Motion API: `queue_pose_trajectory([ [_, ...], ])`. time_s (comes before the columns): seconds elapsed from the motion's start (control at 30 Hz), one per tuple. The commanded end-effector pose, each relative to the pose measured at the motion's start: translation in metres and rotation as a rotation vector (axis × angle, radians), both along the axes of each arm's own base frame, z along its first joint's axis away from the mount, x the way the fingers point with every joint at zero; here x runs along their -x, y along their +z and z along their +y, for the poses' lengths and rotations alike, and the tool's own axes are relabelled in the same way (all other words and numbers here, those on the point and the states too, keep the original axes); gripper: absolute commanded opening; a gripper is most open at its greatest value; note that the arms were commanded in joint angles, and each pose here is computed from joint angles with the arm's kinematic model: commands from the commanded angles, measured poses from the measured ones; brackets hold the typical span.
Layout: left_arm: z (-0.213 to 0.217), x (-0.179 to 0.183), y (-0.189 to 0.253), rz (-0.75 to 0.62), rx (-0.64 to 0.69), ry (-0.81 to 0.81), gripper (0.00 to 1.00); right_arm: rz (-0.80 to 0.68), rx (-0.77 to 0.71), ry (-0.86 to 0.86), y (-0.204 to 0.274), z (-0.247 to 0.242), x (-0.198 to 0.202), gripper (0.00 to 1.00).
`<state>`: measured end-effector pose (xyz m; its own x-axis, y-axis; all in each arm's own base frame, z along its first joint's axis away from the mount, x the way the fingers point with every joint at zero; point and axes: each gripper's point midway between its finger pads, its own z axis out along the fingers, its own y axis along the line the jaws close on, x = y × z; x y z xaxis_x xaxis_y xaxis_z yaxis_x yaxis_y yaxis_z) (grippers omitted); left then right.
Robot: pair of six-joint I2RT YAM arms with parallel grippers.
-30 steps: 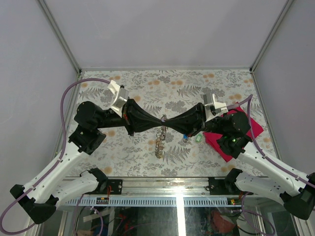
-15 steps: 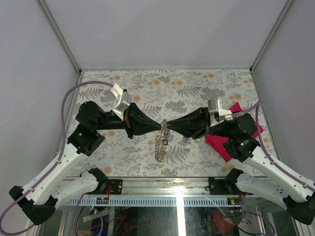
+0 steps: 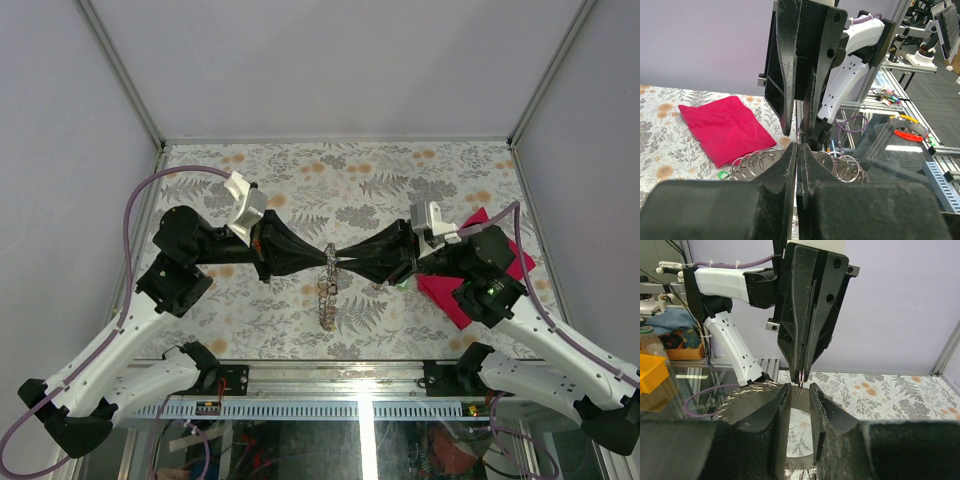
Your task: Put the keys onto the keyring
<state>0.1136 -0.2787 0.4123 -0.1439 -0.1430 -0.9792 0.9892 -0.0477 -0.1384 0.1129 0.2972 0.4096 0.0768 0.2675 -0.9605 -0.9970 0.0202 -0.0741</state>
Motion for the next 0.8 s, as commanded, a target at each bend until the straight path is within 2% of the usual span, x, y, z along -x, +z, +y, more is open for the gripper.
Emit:
queue_pose_trajectory([
  [0.0,0.004,0.007,0.026,-0.086,0.058,-0.005,0.00,-0.045,-0.046,0.042,0.025,-0.001,0.009,0.27],
  [0.23,0.002,0.004,0.022,-0.079,0.034,0.002,0.00,-0.035,-0.039,0.056,0.024,0.004,0.006,0.23],
  [0.3,0.002,0.002,0.020,-0.078,0.023,0.005,0.00,-0.033,-0.034,0.059,0.023,0.006,0.005,0.17],
  [0.4,0.001,0.000,0.016,-0.083,0.002,0.012,0.00,-0.034,-0.019,0.053,0.021,0.007,0.003,0.03],
  [0.47,0.001,-0.002,0.016,-0.088,-0.011,0.022,0.00,-0.042,-0.002,0.042,0.018,0.007,0.001,0.00],
  [0.63,0.005,-0.006,0.022,-0.114,-0.019,0.065,0.14,-0.110,-0.028,0.013,0.017,0.004,-0.001,0.00],
  [0.77,0.009,-0.008,0.027,-0.126,-0.008,0.108,0.27,-0.274,-0.117,-0.013,0.026,-0.003,0.003,0.00],
])
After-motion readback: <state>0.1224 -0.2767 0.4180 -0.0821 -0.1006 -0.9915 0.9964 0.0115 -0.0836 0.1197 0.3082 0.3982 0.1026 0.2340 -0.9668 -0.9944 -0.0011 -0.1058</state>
